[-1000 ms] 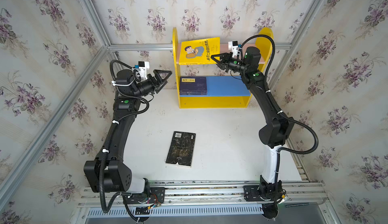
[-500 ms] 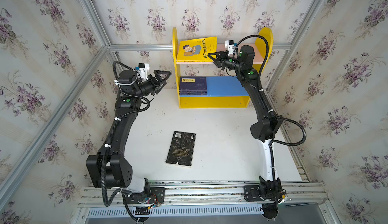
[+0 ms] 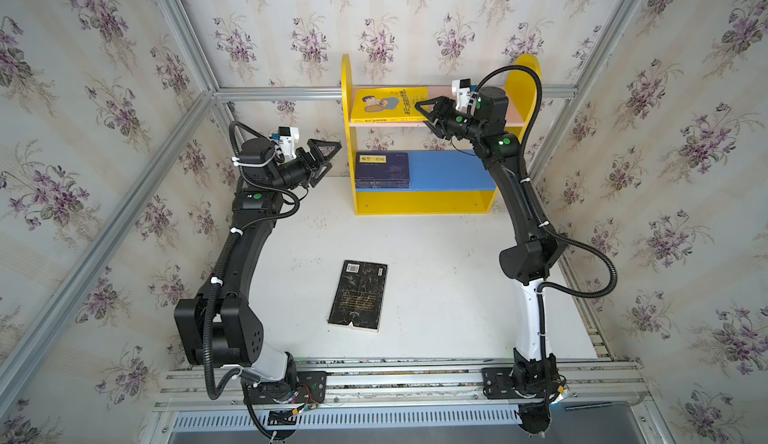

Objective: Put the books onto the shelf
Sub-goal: 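Push the yellow book upright against the shelf side with the right gripper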

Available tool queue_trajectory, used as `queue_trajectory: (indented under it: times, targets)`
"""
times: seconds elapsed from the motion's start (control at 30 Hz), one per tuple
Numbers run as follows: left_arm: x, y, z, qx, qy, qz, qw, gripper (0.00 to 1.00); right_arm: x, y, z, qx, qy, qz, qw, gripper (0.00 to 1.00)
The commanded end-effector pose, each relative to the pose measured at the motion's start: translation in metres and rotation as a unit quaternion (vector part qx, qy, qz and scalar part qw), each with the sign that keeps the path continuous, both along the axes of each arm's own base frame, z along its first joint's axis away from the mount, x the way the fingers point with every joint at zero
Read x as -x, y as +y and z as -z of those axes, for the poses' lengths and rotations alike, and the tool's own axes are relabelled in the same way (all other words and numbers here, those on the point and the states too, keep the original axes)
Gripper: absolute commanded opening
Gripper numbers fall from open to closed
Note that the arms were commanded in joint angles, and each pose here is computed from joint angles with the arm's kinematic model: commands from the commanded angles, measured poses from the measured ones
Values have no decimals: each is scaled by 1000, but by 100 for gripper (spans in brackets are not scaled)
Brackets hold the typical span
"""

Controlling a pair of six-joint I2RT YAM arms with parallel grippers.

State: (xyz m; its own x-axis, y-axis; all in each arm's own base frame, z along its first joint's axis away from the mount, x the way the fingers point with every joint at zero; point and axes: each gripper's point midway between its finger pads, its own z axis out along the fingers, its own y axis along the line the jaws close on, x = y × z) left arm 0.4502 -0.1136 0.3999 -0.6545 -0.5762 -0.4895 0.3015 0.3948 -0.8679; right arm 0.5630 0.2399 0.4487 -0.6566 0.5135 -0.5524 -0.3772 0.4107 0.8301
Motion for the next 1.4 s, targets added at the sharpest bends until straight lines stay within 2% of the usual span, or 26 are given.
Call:
queue_trajectory:
  times: [0.0,0.13,0.33,0.6,0.8,1.07,1.2,1.37]
  targets:
    - [0,-2,-2,2,-6,6,1000,99,0,-16,21,62,25,52,996,59]
    - [0,-1,1,3,-2,6,1000,99,2,-25,23,102,15,81,991,58]
    - [2,-3,3,4,0,10,1000,99,-4,-28,27,137,-6,105,985,48]
    - [5,-3,11,5,10,11,1000,99,-14,-3,25,116,-50,61,990,39]
    - [6,-3,13,4,11,12,1000,99,-15,9,27,113,-75,25,990,39]
    - [6,-4,13,5,13,16,1000,99,-21,23,26,76,-94,-6,993,47]
    - [7,-5,15,5,14,16,1000,99,-25,22,27,67,-89,-1,994,48]
    - [11,-4,17,3,16,15,1000,99,-25,6,34,99,-57,44,992,51]
